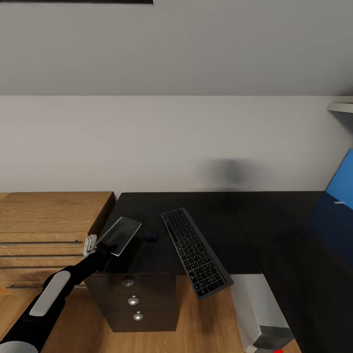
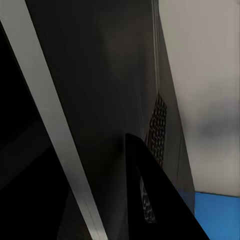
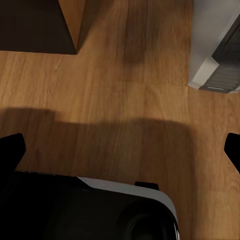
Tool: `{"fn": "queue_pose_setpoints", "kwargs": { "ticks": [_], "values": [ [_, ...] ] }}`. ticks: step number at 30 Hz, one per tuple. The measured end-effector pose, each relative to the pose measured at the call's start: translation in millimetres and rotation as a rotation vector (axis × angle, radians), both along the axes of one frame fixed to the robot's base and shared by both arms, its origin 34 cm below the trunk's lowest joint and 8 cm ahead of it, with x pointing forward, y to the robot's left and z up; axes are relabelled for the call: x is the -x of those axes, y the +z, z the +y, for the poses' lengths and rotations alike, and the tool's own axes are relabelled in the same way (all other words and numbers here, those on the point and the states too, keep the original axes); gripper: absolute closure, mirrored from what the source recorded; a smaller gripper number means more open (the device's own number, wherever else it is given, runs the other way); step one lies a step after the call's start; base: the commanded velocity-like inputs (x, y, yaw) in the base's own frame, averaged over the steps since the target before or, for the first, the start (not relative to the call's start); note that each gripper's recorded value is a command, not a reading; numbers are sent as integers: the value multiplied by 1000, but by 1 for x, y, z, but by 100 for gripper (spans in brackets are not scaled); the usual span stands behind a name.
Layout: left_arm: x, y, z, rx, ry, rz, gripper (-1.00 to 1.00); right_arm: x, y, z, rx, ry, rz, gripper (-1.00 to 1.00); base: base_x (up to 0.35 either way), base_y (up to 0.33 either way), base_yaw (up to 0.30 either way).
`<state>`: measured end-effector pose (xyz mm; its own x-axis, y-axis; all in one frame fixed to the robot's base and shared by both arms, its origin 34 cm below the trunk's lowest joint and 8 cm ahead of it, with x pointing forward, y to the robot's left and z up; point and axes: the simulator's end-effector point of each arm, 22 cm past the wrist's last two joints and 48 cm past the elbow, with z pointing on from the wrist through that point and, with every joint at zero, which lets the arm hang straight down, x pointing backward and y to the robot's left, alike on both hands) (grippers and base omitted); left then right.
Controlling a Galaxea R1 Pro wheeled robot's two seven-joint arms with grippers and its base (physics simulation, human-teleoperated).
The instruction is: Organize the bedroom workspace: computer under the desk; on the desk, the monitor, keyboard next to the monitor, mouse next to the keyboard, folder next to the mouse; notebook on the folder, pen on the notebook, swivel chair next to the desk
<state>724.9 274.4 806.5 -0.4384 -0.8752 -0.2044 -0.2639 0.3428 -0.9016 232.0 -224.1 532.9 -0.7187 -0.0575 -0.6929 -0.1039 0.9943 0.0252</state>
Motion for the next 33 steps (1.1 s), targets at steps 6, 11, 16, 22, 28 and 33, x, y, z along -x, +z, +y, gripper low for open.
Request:
{"fn": "queue_pose_setpoints", "kwargs": {
  "ticks": [6,11,16,22,28,33],
  "values": [
    [0,0,1,-1,0,0,100,0,0,0,0,1,1,-100,-11,0,0],
    [0,0,0,-1,0,1,100,0,0,0,0,1,2,-100,-196,0,0],
    [0,0,1,-1,-1,1,100,1,-1,0,0,2,3,-100,-200,0,0],
    [0,0,0,-1,-1,0,100,1,0,0,0,1,3,-100,-55,0,0],
    [0,0,0,1,0,0,100,1,0,0,0,1,3,-100,-29,0,0],
    [0,0,0,0,-1,0,100,1,0,0,0,1,3,-100,-62,0,0]
  ]
}}
